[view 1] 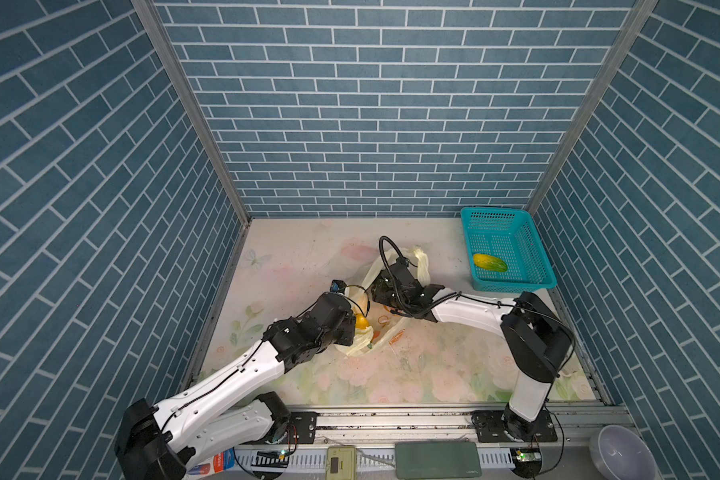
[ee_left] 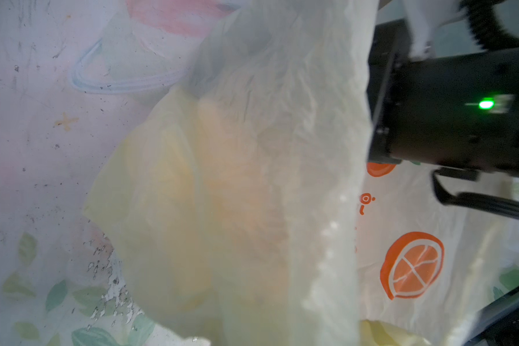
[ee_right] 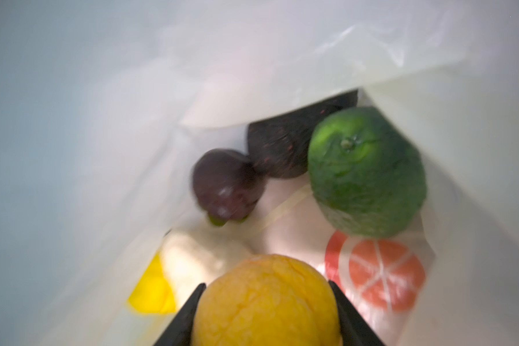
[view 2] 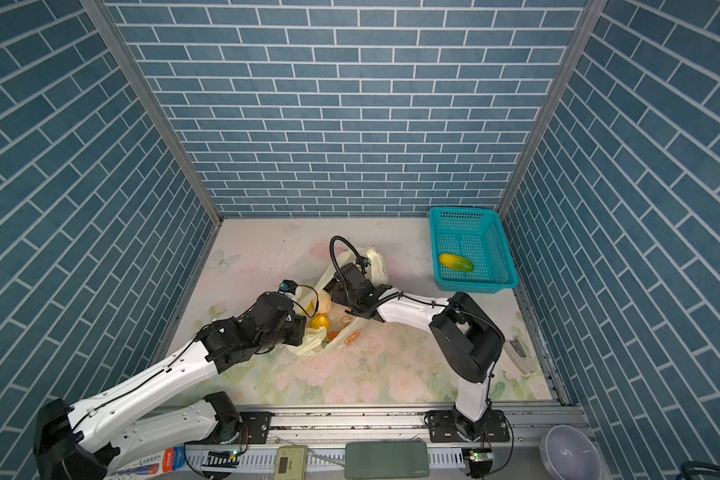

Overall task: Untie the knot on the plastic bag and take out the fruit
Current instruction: 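Lower the right gripper into the bag and grasp the yellow mango, then lift the yellow mango out and carry it to the teal basket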

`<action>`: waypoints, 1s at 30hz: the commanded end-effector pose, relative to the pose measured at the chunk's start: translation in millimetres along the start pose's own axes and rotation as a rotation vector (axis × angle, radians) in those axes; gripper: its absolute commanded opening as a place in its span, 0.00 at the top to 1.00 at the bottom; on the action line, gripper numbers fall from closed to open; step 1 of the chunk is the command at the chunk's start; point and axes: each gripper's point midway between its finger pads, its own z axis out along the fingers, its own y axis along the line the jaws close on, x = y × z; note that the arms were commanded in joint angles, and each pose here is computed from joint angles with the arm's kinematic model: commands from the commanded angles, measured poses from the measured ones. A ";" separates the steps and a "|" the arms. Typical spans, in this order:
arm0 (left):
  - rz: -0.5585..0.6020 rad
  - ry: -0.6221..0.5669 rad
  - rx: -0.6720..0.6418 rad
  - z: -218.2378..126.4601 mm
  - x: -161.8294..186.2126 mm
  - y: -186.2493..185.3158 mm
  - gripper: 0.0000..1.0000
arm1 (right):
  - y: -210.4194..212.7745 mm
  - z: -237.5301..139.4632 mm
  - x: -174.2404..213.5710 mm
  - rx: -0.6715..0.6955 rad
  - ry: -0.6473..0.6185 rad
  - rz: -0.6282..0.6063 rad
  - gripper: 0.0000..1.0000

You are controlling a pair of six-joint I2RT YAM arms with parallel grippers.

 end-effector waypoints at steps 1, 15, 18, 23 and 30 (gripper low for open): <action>0.015 0.010 0.001 -1.9 8.0 3.0 1.00 | -6.3 -28.8 24.1 0.017 0.076 -0.083 0.58; 0.016 0.023 0.021 3.3 8.7 -5.7 1.00 | 62.0 -158.9 -57.8 -0.165 -0.053 -0.154 0.58; 0.024 0.030 0.033 5.3 9.0 -11.0 1.00 | 62.8 -179.3 -90.8 -0.202 -0.112 -0.102 0.58; 0.051 0.049 0.061 4.5 12.8 -22.9 1.00 | 40.4 -214.1 -147.8 -0.212 -0.227 -0.018 0.58; 0.086 0.094 0.101 -0.6 24.2 -35.0 1.00 | -53.0 -234.0 -202.0 -0.043 -0.350 0.074 0.59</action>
